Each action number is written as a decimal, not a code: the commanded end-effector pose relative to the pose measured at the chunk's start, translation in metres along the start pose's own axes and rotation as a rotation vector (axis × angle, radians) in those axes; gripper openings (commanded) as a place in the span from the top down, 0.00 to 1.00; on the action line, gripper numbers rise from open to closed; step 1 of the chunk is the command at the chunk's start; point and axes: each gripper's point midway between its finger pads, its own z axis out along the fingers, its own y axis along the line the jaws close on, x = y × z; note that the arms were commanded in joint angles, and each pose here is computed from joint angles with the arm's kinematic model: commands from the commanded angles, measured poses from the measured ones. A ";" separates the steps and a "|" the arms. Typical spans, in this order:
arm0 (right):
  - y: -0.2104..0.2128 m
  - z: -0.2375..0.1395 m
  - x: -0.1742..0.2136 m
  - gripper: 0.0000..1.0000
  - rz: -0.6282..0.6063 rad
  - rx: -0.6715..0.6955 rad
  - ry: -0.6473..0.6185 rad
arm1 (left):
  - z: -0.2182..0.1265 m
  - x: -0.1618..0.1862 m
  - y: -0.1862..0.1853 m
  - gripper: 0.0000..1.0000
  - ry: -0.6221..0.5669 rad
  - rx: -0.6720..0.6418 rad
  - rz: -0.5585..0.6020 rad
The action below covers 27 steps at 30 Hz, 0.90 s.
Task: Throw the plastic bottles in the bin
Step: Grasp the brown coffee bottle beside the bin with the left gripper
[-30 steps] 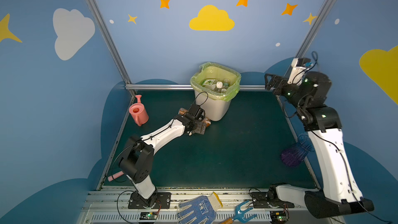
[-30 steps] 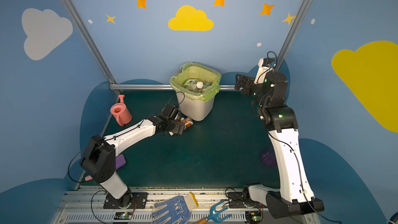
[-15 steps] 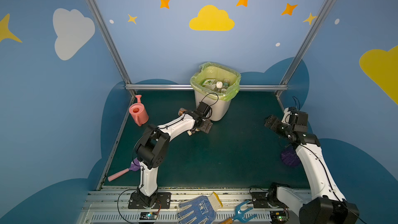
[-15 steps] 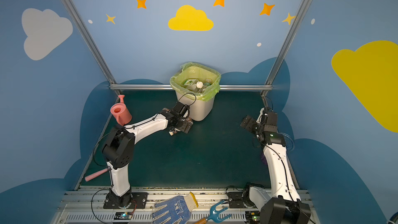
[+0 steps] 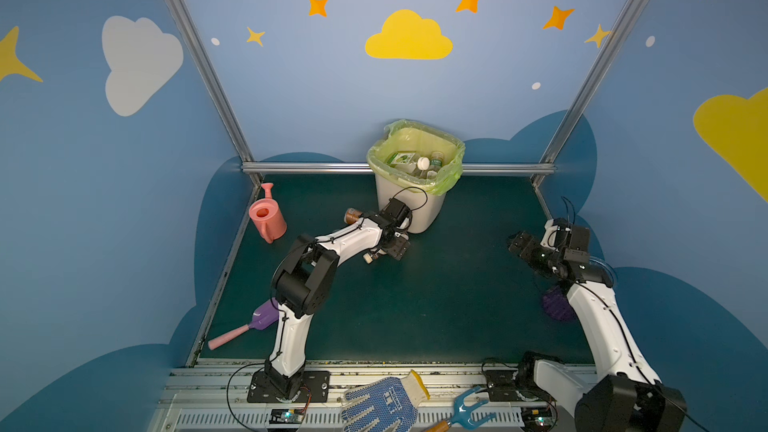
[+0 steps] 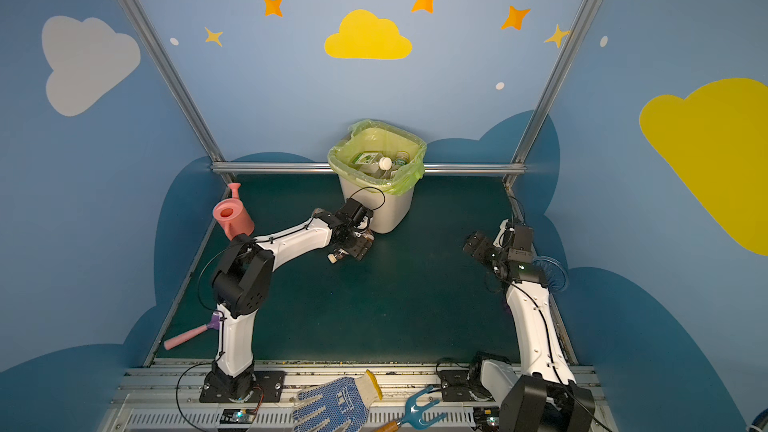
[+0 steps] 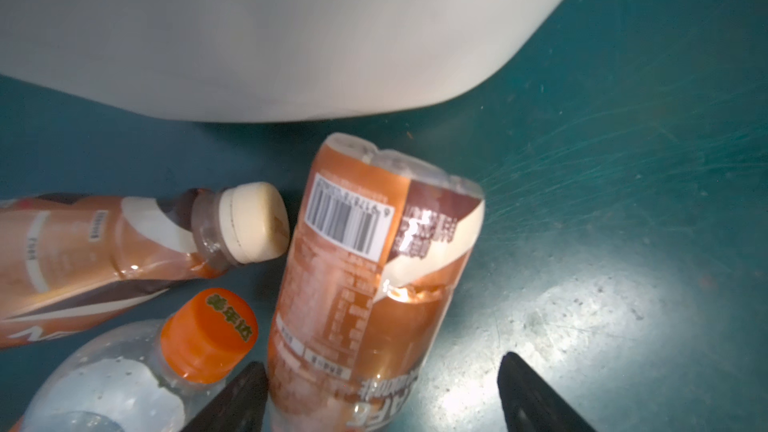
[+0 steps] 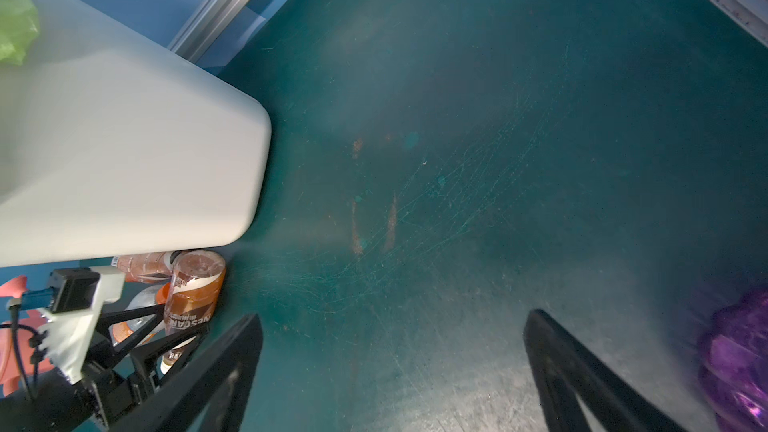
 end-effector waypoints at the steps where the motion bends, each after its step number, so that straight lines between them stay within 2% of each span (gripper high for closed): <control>1: 0.003 -0.001 -0.001 0.02 0.018 -0.023 -0.005 | 0.008 0.010 -0.007 0.23 0.056 0.031 0.023; 13: -0.001 0.001 0.008 0.02 0.024 -0.015 0.026 | 0.018 0.000 -0.014 0.22 0.035 0.056 -0.001; 18: -0.003 0.001 0.010 0.02 0.025 -0.010 0.033 | 0.024 0.001 -0.021 0.22 0.056 0.055 0.034; 27: -0.003 0.000 0.012 0.02 0.032 -0.013 0.035 | 0.024 0.011 -0.027 0.49 0.091 0.066 0.046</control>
